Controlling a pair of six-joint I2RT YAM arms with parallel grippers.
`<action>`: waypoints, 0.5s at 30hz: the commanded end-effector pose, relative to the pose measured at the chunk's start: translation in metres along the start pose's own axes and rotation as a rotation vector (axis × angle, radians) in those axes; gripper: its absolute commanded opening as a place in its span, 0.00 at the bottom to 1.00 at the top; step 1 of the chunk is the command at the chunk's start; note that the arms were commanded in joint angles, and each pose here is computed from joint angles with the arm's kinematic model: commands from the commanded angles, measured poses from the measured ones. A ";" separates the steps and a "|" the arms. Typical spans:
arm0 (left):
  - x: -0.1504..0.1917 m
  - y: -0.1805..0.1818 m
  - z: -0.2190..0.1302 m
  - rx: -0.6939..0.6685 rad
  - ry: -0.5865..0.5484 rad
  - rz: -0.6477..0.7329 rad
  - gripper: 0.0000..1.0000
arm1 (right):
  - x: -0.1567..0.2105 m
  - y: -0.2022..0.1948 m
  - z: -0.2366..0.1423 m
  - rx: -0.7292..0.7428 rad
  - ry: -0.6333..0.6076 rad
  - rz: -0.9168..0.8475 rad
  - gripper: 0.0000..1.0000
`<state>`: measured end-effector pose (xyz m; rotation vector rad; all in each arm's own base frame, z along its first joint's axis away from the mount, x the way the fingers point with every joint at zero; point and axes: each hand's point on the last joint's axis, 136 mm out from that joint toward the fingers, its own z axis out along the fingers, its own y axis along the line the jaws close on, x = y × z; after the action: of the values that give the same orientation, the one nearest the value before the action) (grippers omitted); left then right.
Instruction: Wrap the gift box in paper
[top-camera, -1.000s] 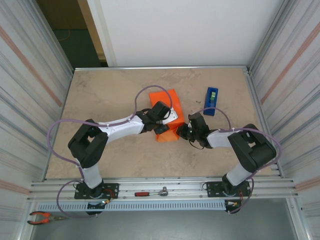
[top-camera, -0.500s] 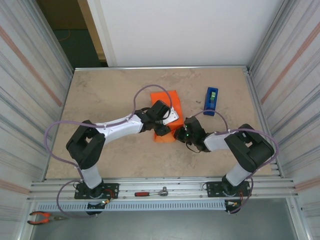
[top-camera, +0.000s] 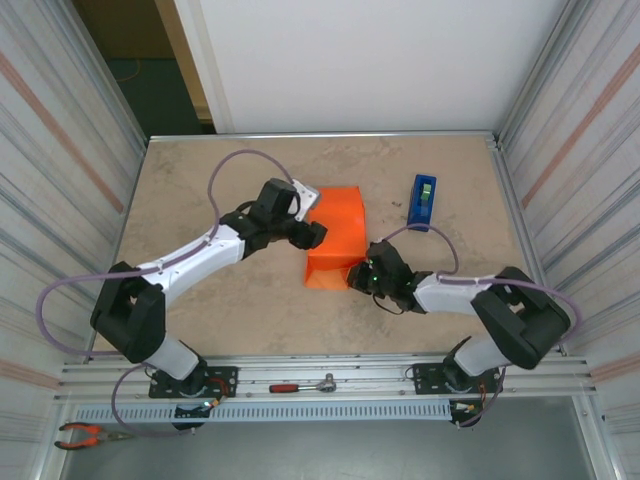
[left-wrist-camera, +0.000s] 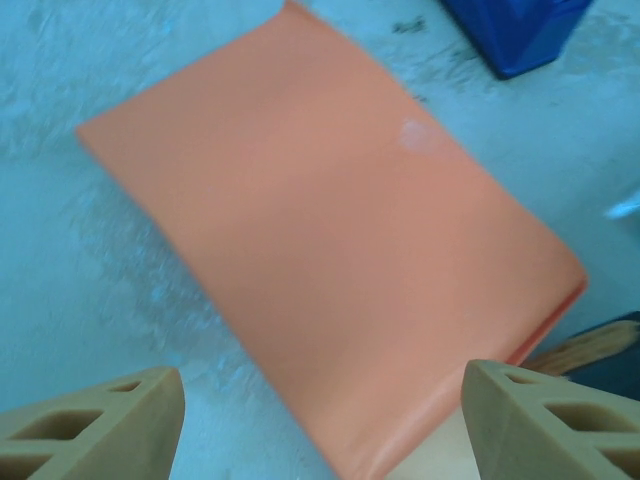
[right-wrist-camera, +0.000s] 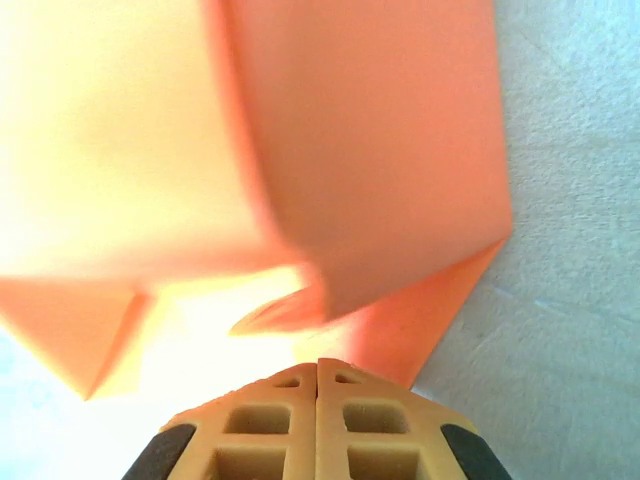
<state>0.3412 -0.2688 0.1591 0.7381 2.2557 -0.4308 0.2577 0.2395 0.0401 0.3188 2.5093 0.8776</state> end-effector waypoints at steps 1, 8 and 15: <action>0.012 0.012 -0.001 -0.009 0.009 -0.120 0.74 | -0.002 -0.011 -0.016 0.048 0.007 -0.047 0.00; 0.026 0.024 0.004 -0.038 0.017 -0.213 0.75 | -0.016 -0.021 -0.030 0.041 -0.018 -0.020 0.00; 0.041 0.029 0.005 -0.062 0.019 -0.289 0.76 | -0.017 -0.019 -0.024 0.033 -0.008 -0.018 0.00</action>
<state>0.3362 -0.2369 0.1129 0.4712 2.4222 -0.4627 0.2629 0.2062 0.0577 0.3438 2.4879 0.8402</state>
